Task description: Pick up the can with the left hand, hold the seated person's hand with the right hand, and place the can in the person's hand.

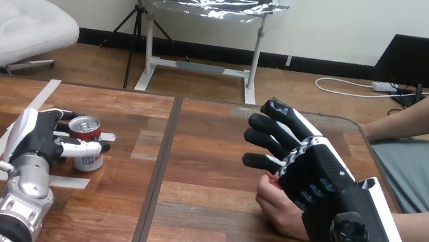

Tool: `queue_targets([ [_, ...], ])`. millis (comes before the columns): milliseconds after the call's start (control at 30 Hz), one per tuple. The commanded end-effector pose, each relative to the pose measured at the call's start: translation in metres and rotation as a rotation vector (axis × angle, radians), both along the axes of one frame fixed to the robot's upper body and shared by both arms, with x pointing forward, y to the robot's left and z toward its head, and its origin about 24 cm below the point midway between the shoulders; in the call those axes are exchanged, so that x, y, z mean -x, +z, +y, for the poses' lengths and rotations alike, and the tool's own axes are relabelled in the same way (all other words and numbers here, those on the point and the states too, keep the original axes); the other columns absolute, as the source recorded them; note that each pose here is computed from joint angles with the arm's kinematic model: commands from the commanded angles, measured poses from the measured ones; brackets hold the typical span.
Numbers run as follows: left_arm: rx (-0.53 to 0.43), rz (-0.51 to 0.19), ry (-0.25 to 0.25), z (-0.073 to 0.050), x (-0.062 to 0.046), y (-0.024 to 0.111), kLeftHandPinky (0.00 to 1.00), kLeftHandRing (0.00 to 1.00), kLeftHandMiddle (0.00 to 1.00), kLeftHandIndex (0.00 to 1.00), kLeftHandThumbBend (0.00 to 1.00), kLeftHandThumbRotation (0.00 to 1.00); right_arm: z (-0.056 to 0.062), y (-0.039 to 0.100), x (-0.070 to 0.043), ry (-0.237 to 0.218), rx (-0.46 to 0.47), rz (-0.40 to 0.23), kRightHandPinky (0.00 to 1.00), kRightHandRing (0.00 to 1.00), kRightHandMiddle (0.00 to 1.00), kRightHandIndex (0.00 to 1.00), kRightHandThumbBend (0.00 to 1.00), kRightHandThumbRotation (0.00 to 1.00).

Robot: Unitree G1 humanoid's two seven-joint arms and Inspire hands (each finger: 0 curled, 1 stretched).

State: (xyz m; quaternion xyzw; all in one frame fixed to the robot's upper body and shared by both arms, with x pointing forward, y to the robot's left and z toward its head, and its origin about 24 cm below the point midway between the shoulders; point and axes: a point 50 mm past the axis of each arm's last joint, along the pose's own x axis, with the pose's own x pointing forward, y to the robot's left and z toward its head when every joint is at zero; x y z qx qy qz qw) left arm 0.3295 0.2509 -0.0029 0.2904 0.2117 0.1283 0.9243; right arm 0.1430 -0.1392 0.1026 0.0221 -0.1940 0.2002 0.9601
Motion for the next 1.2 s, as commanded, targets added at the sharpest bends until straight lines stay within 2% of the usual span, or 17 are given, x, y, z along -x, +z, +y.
queue_targets([
  [0, -0.034, -0.087, -0.025, -0.0093, -0.0222, 0.0279, 0.52, 0.61, 0.65, 0.68, 0.69, 0.0, 0.0001, 0.0175, 0.0004, -0.011, -0.029, -0.099, 0.77, 0.84, 0.86, 0.87, 0.96, 0.92],
  [300, -0.054, -0.1, -0.02, -0.0098, -0.0228, 0.0295, 0.47, 0.56, 0.59, 0.62, 0.67, 0.0, -0.0004, 0.0178, 0.0009, -0.015, -0.026, -0.1, 0.76, 0.84, 0.85, 0.87, 0.96, 0.92],
  [633, -0.084, -0.117, -0.028, -0.0091, -0.0217, 0.0297, 0.44, 0.52, 0.56, 0.57, 0.65, 0.0, -0.0004, 0.0182, 0.0015, -0.014, -0.027, -0.103, 0.76, 0.84, 0.86, 0.87, 0.95, 0.92],
  [867, -0.095, -0.124, -0.025, -0.0093, -0.0217, 0.03, 0.38, 0.47, 0.51, 0.52, 0.66, 0.0, -0.0003, 0.0184, 0.0012, -0.012, -0.031, -0.102, 0.76, 0.85, 0.86, 0.88, 0.95, 0.92],
  [1167, -0.107, -0.124, -0.026, -0.0093, -0.0215, 0.0298, 0.37, 0.44, 0.48, 0.49, 0.67, 0.0, -0.0006, 0.0185, 0.0009, -0.014, -0.029, -0.104, 0.76, 0.85, 0.86, 0.88, 0.95, 0.92],
])
